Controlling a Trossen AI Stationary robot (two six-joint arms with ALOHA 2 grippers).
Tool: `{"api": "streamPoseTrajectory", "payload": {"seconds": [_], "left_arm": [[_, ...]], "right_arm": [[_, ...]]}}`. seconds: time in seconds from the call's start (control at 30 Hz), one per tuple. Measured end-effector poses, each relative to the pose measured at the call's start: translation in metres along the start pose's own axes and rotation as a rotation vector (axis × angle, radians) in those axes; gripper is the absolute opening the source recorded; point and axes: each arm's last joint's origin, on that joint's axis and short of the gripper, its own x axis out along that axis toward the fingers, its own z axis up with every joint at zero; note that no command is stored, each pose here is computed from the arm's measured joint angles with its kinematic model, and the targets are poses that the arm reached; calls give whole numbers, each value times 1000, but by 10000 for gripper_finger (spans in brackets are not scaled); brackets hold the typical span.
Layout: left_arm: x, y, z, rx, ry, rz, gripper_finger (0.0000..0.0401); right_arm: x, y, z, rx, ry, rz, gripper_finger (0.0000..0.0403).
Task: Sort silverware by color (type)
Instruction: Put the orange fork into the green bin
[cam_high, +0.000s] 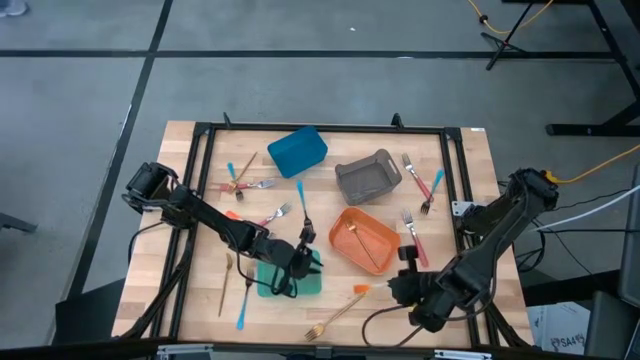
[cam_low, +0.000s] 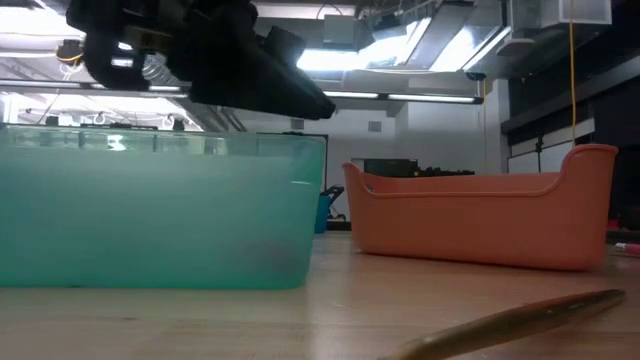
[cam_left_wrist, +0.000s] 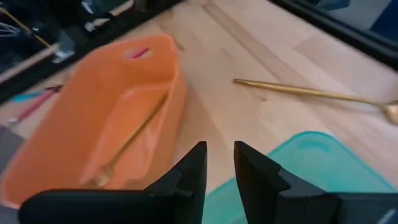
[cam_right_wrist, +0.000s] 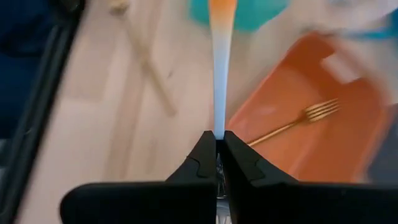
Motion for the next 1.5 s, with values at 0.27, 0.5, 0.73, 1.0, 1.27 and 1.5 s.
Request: {"api": "streamPoseTrajectory", "payload": {"seconds": [0.27, 0.5, 0.73, 1.0, 1.27, 1.5], "left_arm": [[-23, 21, 18, 4, -41, 188, 74], [-49, 48, 40, -84, -150, 449, 74], [-62, 62, 59, -185, -361, 550, 74], [-65, 64, 63, -199, -420, 545, 74], [-66, 71, 64, -254, -459, 562, 74], [-68, 78, 65, -359, -520, 571, 74]], "right_arm": [[-26, -23, 7, 0, -228, -319, 1], [-32, -44, 16, 81, -408, -655, 1], [-16, -68, 33, 255, -456, -741, 1], [-3, -94, 46, 394, -461, -748, 1], [7, -104, 61, 401, -460, -655, 0], [15, -109, 75, 328, -478, -652, 0]]}}
